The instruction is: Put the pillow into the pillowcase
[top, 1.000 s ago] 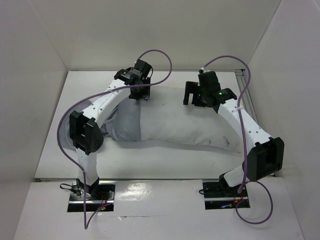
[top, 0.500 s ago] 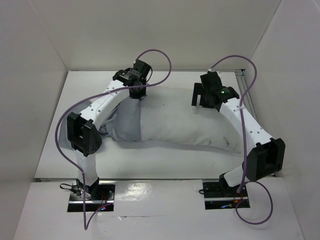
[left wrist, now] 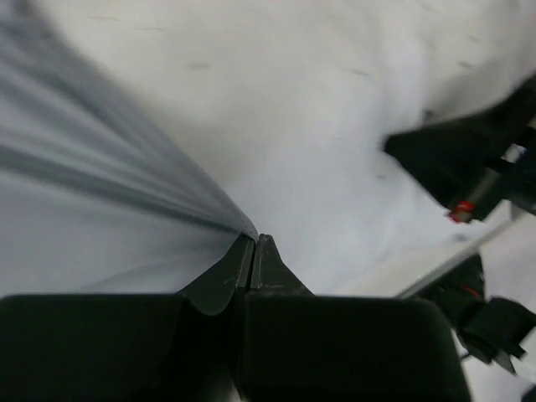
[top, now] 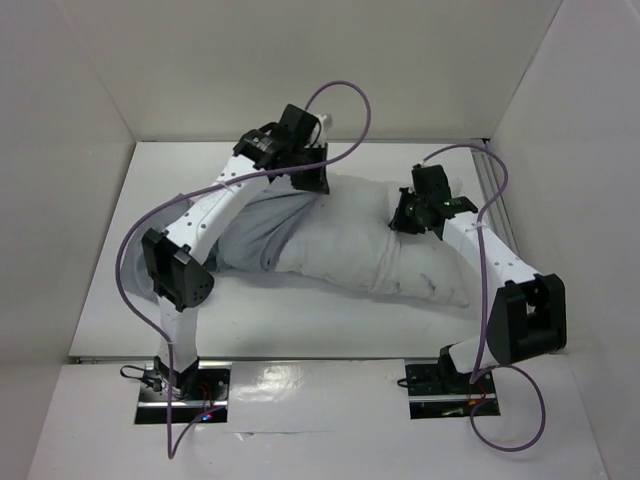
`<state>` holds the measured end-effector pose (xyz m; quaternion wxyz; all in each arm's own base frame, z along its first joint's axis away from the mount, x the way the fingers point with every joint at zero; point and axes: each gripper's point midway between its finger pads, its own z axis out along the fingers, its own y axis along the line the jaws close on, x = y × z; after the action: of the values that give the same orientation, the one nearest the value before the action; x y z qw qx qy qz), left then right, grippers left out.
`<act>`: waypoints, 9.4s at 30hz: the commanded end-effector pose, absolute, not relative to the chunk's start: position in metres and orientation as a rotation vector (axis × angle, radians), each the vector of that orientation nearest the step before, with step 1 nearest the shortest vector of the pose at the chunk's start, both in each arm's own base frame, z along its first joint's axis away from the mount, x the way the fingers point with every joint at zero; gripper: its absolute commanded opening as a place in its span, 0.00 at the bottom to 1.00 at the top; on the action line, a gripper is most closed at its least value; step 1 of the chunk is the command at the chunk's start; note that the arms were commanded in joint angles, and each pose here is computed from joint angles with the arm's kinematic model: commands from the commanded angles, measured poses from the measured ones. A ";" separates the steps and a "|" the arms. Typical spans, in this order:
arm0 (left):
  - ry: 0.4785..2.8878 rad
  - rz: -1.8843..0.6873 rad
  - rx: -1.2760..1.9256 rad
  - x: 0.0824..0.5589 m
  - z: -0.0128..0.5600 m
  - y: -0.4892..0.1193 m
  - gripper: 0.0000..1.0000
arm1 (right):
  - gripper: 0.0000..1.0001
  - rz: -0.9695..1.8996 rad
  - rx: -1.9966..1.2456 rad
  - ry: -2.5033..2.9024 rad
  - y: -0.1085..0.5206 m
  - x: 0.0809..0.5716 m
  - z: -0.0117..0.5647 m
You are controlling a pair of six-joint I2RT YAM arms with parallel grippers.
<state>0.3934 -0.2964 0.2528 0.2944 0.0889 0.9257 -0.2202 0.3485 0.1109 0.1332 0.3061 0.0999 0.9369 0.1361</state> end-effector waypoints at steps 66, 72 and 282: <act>2.289 -0.685 -0.292 0.401 0.143 -0.142 0.73 | 1.00 0.497 -0.181 2.116 0.226 0.344 0.286; 2.271 -0.533 -0.354 0.430 0.094 -0.129 0.73 | 1.00 0.499 -0.173 2.126 0.228 0.346 0.280; 1.850 -1.317 0.507 0.355 0.427 -0.408 0.00 | 0.00 0.833 0.296 2.065 0.178 0.351 0.231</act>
<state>0.3829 -0.3782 0.3285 0.3449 0.1397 0.8262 -0.4230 0.3515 0.1537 0.2042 0.4144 0.1132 0.8644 0.2613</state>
